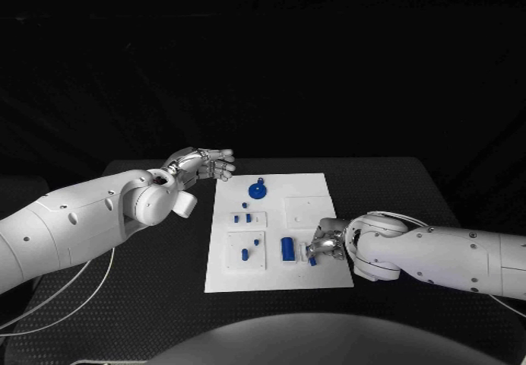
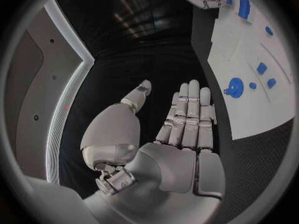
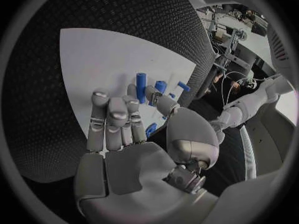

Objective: Assemble the parts on the task board

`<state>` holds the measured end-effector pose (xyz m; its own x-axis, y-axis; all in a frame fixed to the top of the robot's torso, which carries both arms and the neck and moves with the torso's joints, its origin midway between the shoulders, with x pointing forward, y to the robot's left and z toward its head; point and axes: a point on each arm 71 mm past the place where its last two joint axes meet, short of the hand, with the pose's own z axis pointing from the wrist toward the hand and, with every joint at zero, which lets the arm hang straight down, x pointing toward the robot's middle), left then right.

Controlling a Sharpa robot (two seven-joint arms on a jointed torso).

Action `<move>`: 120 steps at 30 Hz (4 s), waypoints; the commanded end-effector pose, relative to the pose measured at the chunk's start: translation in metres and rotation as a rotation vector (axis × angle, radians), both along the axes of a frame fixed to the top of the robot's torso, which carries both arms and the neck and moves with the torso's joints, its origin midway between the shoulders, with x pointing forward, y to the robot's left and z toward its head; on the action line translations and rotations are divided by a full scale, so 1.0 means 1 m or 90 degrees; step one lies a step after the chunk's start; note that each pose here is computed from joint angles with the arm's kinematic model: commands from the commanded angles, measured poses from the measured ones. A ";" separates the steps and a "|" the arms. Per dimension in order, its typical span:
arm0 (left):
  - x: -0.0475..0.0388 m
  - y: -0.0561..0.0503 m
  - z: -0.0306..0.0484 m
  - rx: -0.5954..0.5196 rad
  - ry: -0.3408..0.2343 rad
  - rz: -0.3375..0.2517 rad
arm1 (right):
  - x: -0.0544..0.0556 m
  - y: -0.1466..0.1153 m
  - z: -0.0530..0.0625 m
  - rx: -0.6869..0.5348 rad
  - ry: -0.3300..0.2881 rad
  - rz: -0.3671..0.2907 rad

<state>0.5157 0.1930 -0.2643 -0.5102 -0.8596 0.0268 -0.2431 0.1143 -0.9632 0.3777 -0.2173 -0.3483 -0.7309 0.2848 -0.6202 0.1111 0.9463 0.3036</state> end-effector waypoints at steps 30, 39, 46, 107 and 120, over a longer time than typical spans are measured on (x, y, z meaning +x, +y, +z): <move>-0.0007 -0.005 0.0012 -0.008 -0.002 -0.014 | 0.013 0.010 -0.006 -0.035 0.003 0.021; -0.0009 -0.005 0.0012 -0.008 -0.002 -0.014 | 0.014 0.010 -0.006 -0.041 -0.004 0.022; -0.0009 -0.005 0.0012 -0.008 -0.002 -0.014 | 0.015 0.013 -0.005 -0.032 -0.009 0.024; -0.0009 -0.003 0.0011 -0.007 -0.001 -0.012 | 0.014 0.000 -0.006 -0.061 -0.021 0.050; -0.0008 -0.003 0.0010 -0.007 -0.001 -0.012 | 0.014 0.005 -0.009 -0.088 -0.004 0.067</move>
